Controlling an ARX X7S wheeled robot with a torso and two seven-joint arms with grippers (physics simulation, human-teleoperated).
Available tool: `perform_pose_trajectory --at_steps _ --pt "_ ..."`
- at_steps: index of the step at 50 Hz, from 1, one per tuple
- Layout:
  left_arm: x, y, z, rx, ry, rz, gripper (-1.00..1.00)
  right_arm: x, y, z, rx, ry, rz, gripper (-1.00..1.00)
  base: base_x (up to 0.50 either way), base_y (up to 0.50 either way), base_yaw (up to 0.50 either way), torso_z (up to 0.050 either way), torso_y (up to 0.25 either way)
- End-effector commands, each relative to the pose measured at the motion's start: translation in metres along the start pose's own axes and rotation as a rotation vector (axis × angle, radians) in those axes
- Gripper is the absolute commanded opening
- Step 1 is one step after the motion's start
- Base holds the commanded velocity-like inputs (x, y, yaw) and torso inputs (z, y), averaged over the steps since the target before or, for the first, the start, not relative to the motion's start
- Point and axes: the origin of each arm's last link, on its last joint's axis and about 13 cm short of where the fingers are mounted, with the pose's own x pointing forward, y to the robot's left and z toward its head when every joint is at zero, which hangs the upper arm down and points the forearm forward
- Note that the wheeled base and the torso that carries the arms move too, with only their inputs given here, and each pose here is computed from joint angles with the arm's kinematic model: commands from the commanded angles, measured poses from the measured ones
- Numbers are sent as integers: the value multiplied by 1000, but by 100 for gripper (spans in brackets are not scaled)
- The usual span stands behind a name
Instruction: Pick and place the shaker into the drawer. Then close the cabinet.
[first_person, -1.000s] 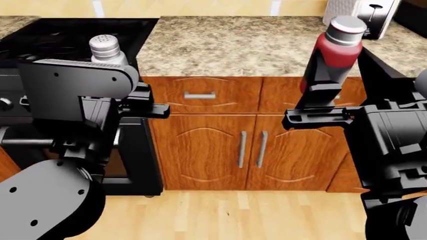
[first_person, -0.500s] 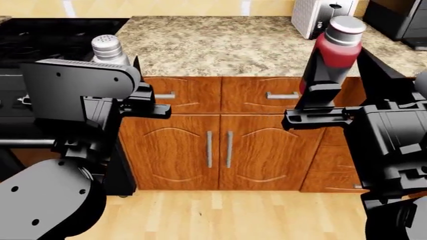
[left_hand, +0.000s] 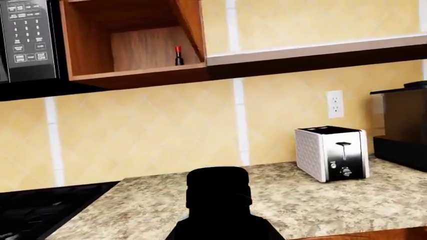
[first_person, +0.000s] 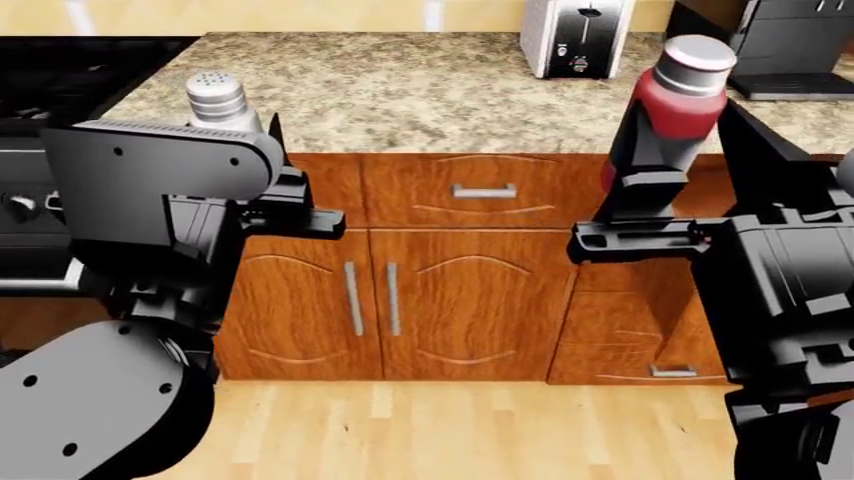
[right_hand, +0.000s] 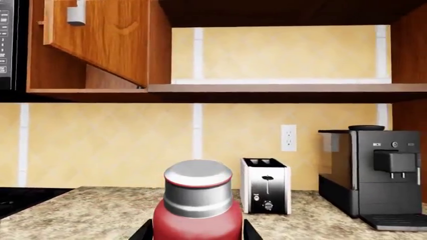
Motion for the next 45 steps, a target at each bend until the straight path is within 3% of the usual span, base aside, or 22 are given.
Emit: perform_pose_trajectory --at_steps 1,45 --pt "-1 0 0 -7 -2 3 -100 -1 -1 -1 -4 -2 -4 -100 2 -500 0 0 0" --pt "1 0 7 -3 -18 -7 -100 -2 -2 -1 -4 -1 1 -100 2 -500 0 0 0"
